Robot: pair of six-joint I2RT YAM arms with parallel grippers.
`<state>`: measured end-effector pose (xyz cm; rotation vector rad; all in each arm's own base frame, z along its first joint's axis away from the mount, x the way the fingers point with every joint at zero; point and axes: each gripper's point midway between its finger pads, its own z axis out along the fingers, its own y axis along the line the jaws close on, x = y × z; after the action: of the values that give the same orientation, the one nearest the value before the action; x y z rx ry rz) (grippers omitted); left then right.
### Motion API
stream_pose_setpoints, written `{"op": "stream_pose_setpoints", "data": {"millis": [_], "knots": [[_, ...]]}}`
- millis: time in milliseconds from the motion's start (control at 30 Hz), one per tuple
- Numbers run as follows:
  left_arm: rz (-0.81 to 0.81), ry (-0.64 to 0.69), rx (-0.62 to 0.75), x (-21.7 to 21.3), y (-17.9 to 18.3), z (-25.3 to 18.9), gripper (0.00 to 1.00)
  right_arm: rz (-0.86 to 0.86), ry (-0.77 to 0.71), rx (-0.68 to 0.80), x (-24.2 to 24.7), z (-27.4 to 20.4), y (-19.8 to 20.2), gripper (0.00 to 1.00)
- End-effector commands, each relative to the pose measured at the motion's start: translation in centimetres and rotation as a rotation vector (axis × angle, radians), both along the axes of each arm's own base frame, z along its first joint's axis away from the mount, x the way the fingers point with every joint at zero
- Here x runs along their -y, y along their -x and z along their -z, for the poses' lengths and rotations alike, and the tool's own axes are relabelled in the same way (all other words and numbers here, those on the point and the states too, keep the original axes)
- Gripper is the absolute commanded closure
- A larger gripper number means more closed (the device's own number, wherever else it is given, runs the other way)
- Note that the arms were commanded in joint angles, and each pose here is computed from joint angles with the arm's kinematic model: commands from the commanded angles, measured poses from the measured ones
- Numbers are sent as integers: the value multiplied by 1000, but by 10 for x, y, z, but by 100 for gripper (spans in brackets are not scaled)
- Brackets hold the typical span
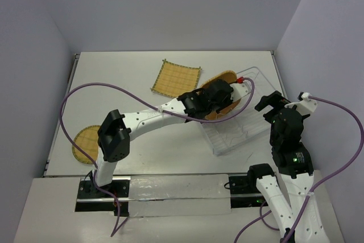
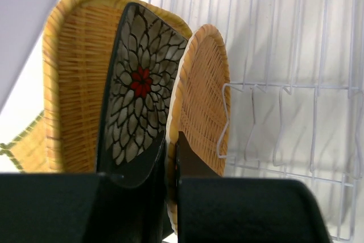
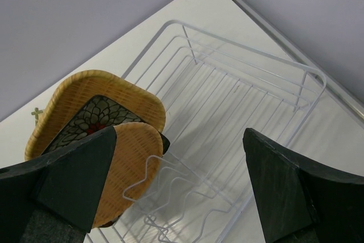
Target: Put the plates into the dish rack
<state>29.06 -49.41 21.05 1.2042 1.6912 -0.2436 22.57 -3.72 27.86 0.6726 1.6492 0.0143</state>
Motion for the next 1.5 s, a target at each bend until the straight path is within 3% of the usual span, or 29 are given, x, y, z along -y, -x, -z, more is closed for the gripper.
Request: {"op": "stream_pose_setpoints", "data": {"millis": [0,67,467,633,833,900,1000,1300,1367,1433,1467], "knots": [[-15,85,-46,11,-5,-16,95,3,12,-6,1,0,-1,0],[-11,87,-76,10,-6,-10,83,2,11,-3,1,0,-1,0],[9,119,-77,6,-6,-31,63,-12,9,8,-1,-2,1,0],[96,249,-34,2,11,-112,30,-29,9,16,-4,-5,1,0],[125,426,-16,-44,20,-197,3,-74,24,32,-10,-15,0,0],[98,506,-27,-72,13,-218,1,-87,25,43,-12,-19,-1,0],[10,601,-108,-133,-29,-224,1,-120,33,64,-17,-28,-1,0],[-159,609,-252,-252,-128,-155,1,-184,37,0,-30,-32,-32,0],[-136,606,-310,-253,-138,-140,1,-187,35,2,-32,-36,-37,0],[-158,608,-418,-271,-172,-101,1,-175,30,9,-31,-42,-43,0],[-142,619,-418,-275,-172,-108,1,-176,31,6,-31,-43,-44,0]]}}
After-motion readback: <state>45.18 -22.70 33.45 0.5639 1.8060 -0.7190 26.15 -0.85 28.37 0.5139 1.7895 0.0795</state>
